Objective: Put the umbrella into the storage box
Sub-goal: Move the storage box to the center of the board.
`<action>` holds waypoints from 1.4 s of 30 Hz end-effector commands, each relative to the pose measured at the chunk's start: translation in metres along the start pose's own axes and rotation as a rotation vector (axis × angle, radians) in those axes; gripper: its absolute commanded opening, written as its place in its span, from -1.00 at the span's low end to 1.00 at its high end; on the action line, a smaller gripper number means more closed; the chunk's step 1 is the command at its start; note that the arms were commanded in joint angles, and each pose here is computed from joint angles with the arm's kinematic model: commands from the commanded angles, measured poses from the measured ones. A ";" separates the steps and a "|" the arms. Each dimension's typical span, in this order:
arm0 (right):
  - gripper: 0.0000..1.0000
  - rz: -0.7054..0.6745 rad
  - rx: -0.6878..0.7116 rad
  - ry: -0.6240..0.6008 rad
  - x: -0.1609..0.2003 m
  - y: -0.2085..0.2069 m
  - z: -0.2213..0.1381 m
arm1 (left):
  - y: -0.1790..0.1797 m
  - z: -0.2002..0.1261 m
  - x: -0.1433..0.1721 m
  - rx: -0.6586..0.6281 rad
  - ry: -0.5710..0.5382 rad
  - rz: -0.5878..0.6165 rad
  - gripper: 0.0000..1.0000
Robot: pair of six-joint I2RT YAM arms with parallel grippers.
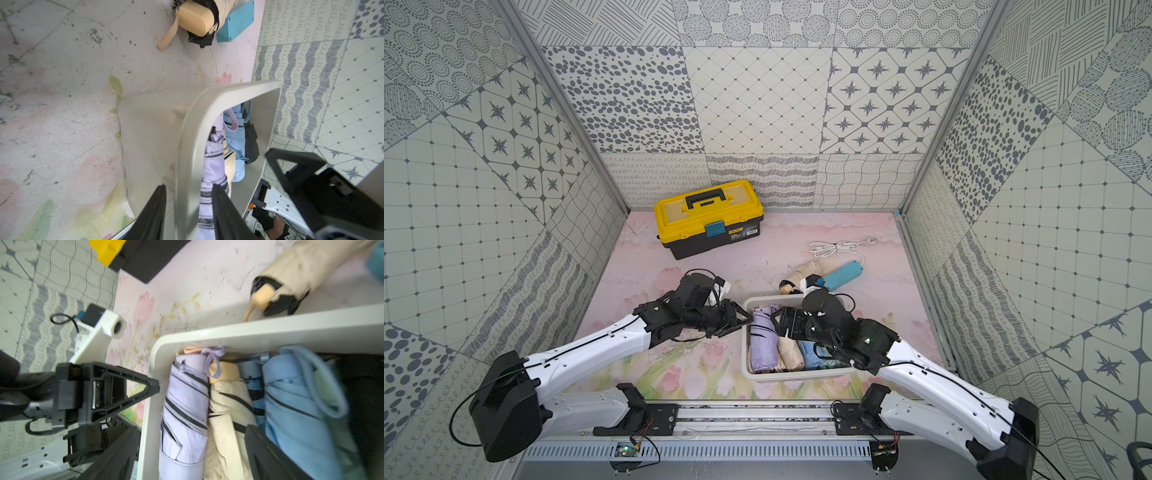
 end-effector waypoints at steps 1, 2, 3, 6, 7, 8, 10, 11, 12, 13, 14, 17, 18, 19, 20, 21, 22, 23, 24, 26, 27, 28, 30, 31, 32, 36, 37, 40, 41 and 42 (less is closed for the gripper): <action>0.69 -0.042 0.065 -0.074 -0.017 -0.009 -0.013 | 0.000 0.003 -0.003 -0.081 0.008 0.062 -0.40; 0.69 -0.042 0.063 -0.086 -0.022 -0.009 -0.015 | 0.001 0.002 -0.004 -0.104 0.007 0.069 -0.49; 0.69 -0.043 0.064 -0.095 -0.026 -0.008 -0.016 | 0.002 0.001 -0.004 -0.124 0.005 0.076 -0.57; 0.68 -0.052 0.070 -0.108 -0.041 -0.005 -0.016 | 0.005 -0.004 -0.005 -0.200 0.002 0.108 -0.79; 0.67 -0.056 0.073 -0.108 -0.045 -0.004 -0.015 | 0.006 -0.006 -0.006 -0.228 -0.002 0.115 -0.86; 0.67 -0.058 0.074 -0.108 -0.051 -0.003 -0.015 | 0.009 -0.010 -0.004 -0.257 -0.001 0.114 -0.94; 0.67 -0.062 0.076 -0.110 -0.060 -0.003 -0.013 | 0.012 -0.014 -0.003 -0.288 -0.002 0.124 -1.00; 0.66 -0.065 0.076 -0.110 -0.066 -0.003 -0.011 | 0.013 -0.018 -0.002 -0.302 -0.003 0.128 -1.00; 0.66 -0.065 0.076 -0.111 -0.071 -0.003 -0.010 | 0.014 -0.021 -0.001 -0.313 -0.001 0.132 -1.00; 0.65 -0.064 0.077 -0.110 -0.076 -0.003 -0.009 | 0.016 -0.026 -0.001 -0.327 -0.001 0.135 -1.00; 0.66 -0.059 0.075 -0.111 -0.082 -0.004 -0.006 | 0.019 -0.032 -0.001 -0.337 -0.004 0.133 -1.00; 0.66 -0.041 0.079 -0.101 -0.095 -0.011 0.005 | 0.033 -0.053 -0.003 -0.363 -0.015 0.099 -1.00; 0.66 -0.031 0.084 -0.093 -0.099 -0.014 0.011 | 0.039 -0.061 -0.003 -0.372 -0.022 0.091 -1.00; 0.66 -0.024 0.091 -0.088 -0.104 -0.017 0.017 | 0.045 -0.070 -0.003 -0.382 -0.037 0.085 -1.00; 0.67 -0.024 0.095 -0.081 -0.106 -0.019 0.022 | 0.049 -0.077 -0.004 -0.390 -0.045 0.085 -1.00; 0.67 -0.027 0.104 -0.078 -0.110 -0.021 0.029 | 0.053 -0.085 -0.004 -0.398 -0.054 0.088 -1.00; 0.67 -0.035 0.114 -0.077 -0.114 -0.022 0.036 | 0.057 -0.091 -0.005 -0.406 -0.063 0.090 -1.00; 0.67 -0.045 0.125 -0.077 -0.118 -0.023 0.042 | 0.061 -0.096 -0.006 -0.414 -0.068 0.089 -1.00; 0.68 -0.056 0.137 -0.073 -0.122 -0.024 0.049 | 0.066 -0.101 -0.007 -0.417 -0.075 0.085 -1.00; 0.68 -0.082 0.164 -0.057 -0.128 -0.026 0.064 | 0.074 -0.110 -0.010 -0.419 -0.093 0.067 -1.00; 0.68 -0.094 0.186 -0.045 -0.131 -0.029 0.072 | 0.078 -0.113 -0.012 -0.443 -0.099 0.070 -1.00; 0.68 -0.102 0.199 -0.035 -0.135 -0.030 0.081 | 0.079 -0.115 -0.014 -0.467 -0.106 0.084 -1.00; 0.69 -0.110 0.226 -0.022 -0.140 -0.033 0.095 | 0.082 -0.118 -0.019 -0.474 -0.128 0.084 -1.00; 0.70 -0.107 0.246 -0.018 -0.143 -0.036 0.104 | 0.084 -0.118 -0.021 -0.474 -0.139 0.075 -1.00; 0.71 -0.098 0.268 -0.023 -0.145 -0.038 0.110 | 0.086 -0.117 -0.023 -0.470 -0.144 0.067 -1.00; 0.73 -0.056 0.299 -0.030 -0.154 -0.043 0.133 | 0.094 -0.117 -0.033 -0.482 -0.163 0.052 -1.00; 0.73 -0.064 0.300 -0.032 -0.157 -0.044 0.138 | 0.096 -0.119 -0.035 -0.495 -0.167 0.051 -1.00; 0.76 -0.084 0.340 -0.056 -0.165 -0.045 0.144 | 0.100 -0.127 -0.042 -0.543 -0.188 0.066 -1.00; 0.76 -0.076 0.350 -0.063 -0.168 -0.045 0.145 | 0.101 -0.129 -0.045 -0.556 -0.196 0.070 -1.00; 0.76 -0.055 0.352 -0.065 -0.169 -0.045 0.147 | 0.102 -0.132 -0.048 -0.570 -0.206 0.076 -1.00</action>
Point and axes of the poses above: each gripper's point midway between its finger pads, its own z axis out along the fingers, its own y axis along the line the jaws close on, x = y × z, the point moved 9 cm from there along -z, back along the fingers, and after that the axes turned 15 degrees about z, right-handed, at the moved point
